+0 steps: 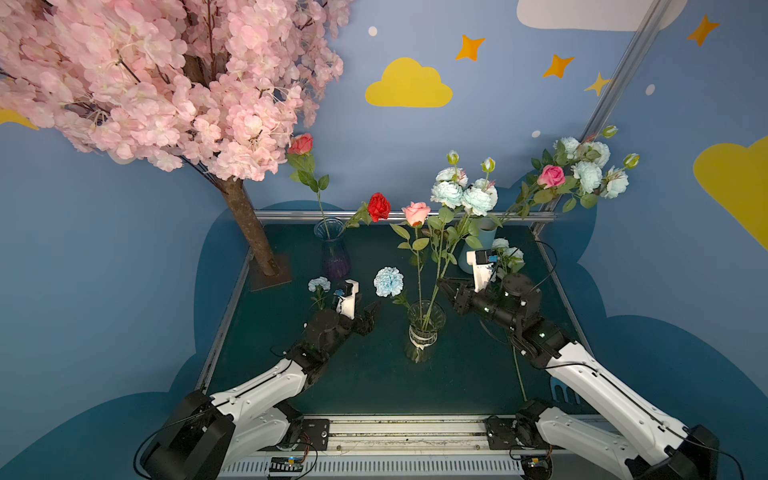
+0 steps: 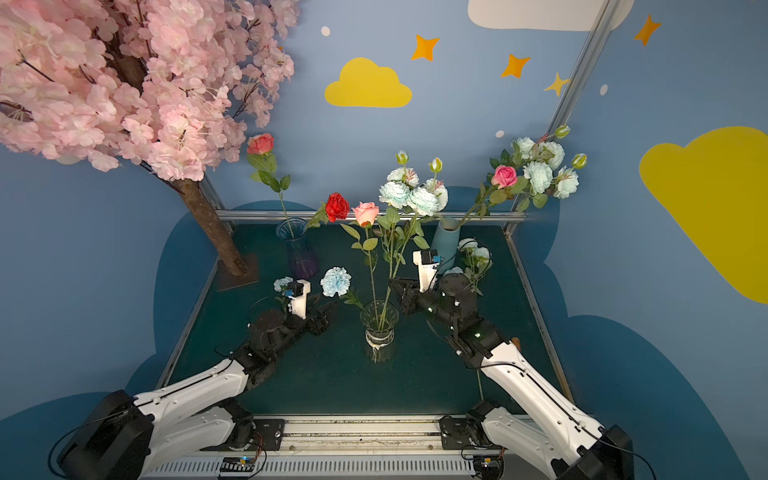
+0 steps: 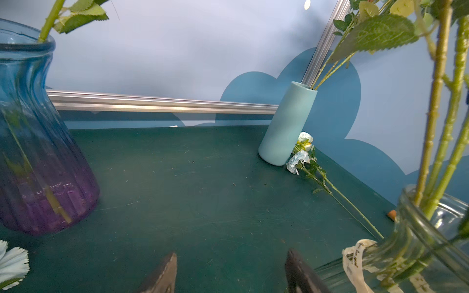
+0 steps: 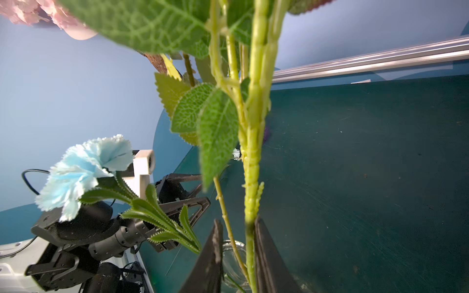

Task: Pick out blue flowers from the vase
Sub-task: Pick up the flower from the vase, then place the flower at the center of the board, then pick up the flower from the vase.

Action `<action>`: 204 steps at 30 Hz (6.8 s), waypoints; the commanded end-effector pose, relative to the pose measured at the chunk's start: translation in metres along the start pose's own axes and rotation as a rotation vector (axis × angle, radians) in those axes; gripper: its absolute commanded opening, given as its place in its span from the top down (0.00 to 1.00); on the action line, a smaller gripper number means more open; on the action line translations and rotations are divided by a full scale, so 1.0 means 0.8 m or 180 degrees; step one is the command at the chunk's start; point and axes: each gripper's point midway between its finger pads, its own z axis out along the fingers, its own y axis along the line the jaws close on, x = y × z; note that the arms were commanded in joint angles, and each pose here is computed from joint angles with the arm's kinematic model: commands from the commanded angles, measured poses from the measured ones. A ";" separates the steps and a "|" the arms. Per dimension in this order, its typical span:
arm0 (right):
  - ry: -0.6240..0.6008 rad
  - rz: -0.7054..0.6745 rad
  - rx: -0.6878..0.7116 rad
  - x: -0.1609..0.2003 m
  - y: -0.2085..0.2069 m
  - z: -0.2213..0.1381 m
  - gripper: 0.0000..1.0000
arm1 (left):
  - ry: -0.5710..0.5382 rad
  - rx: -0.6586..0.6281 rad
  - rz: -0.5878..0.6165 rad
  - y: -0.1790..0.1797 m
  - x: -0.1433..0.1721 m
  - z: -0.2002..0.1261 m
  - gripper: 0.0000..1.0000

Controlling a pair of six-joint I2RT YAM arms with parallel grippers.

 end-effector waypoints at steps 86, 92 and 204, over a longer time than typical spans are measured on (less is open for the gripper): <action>0.0252 -0.0724 0.0915 -0.140 0.032 -0.163 1.00 | 0.0028 -0.0243 -0.0119 0.030 0.006 0.004 0.32; 0.0651 -0.0415 0.1280 -0.091 -0.041 -0.137 1.00 | 0.0034 -0.0251 -0.0120 0.031 0.006 0.006 0.32; 0.0530 -0.0029 0.0140 0.024 -0.032 -0.071 0.55 | 0.0100 -0.0309 -0.0166 0.038 0.013 0.014 0.32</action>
